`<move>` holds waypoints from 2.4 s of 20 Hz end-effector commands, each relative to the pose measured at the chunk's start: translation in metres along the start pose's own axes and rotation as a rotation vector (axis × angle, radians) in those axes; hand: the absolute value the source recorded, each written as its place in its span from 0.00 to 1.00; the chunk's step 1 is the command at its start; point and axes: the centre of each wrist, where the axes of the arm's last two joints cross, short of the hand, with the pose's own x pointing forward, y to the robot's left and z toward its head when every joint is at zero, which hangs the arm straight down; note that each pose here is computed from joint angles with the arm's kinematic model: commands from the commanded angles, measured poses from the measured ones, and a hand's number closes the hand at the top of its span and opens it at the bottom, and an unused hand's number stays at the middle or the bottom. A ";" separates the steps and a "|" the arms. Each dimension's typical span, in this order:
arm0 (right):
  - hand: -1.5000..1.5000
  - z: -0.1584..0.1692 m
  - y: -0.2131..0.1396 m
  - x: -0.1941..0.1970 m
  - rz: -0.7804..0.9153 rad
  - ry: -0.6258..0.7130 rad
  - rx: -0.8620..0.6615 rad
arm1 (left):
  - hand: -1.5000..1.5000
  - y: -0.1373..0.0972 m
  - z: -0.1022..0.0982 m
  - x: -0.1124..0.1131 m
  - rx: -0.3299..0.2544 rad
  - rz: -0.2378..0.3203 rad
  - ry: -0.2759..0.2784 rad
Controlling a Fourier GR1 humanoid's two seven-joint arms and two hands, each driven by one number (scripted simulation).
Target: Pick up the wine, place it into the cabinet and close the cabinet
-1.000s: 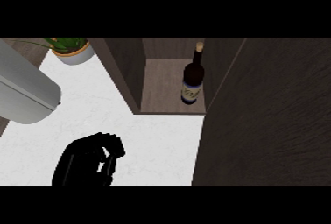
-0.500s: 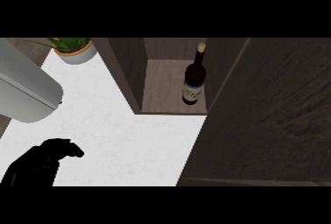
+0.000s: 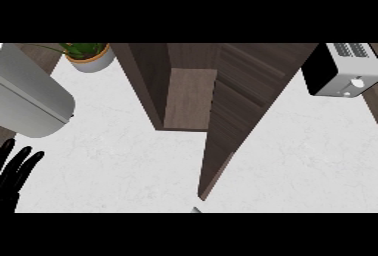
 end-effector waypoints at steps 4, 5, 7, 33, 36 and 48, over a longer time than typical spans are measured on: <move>1.00 -0.030 0.037 0.001 0.031 -0.068 0.029 | 0.00 0.038 0.012 0.018 0.021 -0.033 -0.010; 1.00 -0.032 0.036 0.002 0.038 -0.087 -0.009 | 0.00 0.040 0.008 0.031 0.007 -0.041 -0.014; 1.00 -0.035 0.034 0.003 0.019 -0.131 -0.081 | 0.00 0.050 0.020 0.024 0.020 -0.034 -0.002; 1.00 -0.201 -0.098 0.024 0.002 -0.025 -0.089 | 0.00 0.109 0.031 0.075 0.004 -0.050 -0.020; 1.00 -0.203 -0.092 0.010 0.009 0.126 0.146 | 0.00 0.099 0.033 0.068 -0.010 -0.045 -0.020; 1.00 -0.242 -0.130 -0.022 -0.101 0.332 0.420 | 0.00 0.117 0.039 0.078 -0.004 -0.035 -0.025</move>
